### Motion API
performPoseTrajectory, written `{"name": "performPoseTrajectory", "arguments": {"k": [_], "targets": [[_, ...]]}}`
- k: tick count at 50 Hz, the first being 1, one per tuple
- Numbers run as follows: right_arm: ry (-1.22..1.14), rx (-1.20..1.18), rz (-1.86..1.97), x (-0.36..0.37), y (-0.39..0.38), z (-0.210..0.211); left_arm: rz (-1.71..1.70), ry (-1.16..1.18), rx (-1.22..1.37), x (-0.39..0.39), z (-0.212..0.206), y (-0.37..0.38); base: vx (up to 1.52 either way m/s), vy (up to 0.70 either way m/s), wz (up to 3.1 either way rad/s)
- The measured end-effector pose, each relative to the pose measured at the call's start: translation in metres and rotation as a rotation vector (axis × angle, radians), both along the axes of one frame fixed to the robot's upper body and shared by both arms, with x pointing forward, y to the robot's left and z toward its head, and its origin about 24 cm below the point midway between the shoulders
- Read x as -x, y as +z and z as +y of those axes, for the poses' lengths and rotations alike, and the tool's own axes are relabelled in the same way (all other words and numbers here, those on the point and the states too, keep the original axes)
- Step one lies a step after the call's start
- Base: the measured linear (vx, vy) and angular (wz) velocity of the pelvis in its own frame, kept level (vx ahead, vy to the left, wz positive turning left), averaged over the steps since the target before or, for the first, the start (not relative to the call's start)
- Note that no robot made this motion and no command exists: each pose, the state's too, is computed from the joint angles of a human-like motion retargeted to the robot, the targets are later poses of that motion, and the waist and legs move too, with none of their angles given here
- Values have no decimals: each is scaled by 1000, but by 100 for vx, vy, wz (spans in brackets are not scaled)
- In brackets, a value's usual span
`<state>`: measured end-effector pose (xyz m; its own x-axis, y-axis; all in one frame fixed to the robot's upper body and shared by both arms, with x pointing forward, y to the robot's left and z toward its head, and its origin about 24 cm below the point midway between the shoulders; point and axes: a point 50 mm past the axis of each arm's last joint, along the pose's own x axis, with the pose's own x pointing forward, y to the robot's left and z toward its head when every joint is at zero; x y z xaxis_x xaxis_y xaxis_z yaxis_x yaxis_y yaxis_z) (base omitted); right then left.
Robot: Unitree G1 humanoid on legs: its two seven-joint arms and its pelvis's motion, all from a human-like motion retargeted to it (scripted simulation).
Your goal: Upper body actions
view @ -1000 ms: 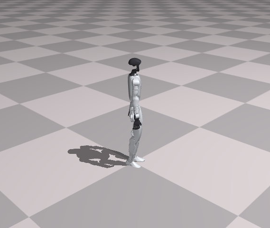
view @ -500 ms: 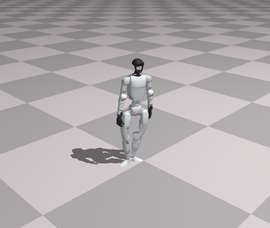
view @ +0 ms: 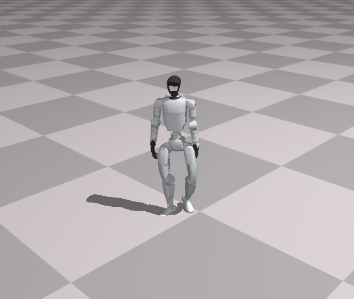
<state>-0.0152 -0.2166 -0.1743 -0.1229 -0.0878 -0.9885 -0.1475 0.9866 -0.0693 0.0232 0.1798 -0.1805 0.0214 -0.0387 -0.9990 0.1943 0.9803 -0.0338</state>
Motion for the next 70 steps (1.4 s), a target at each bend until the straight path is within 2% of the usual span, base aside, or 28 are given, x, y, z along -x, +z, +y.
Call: {"name": "performPoseTrajectory", "arguments": {"k": [12,30,45,50,62,70], "targets": [[65,-5,-59,-18,-2,3,-42,-164,52,-9,-13,0,19,4,-65],[67,-15,-4,4,-1,6,3,52,-8,5,11,1,11,-3,60],[162,18,-90,-21,0,-9,-108,48,-31,-23,9,2,-20,-6,184],[212,86,-50,-7,2,-19,-36,158,-38,6,2,0,-6,15,308],[-56,116,0,34,2,1,4,443,-88,25,19,1,13,24,313],[-28,79,-3,30,0,5,114,617,-120,62,19,4,37,33,194]]}}
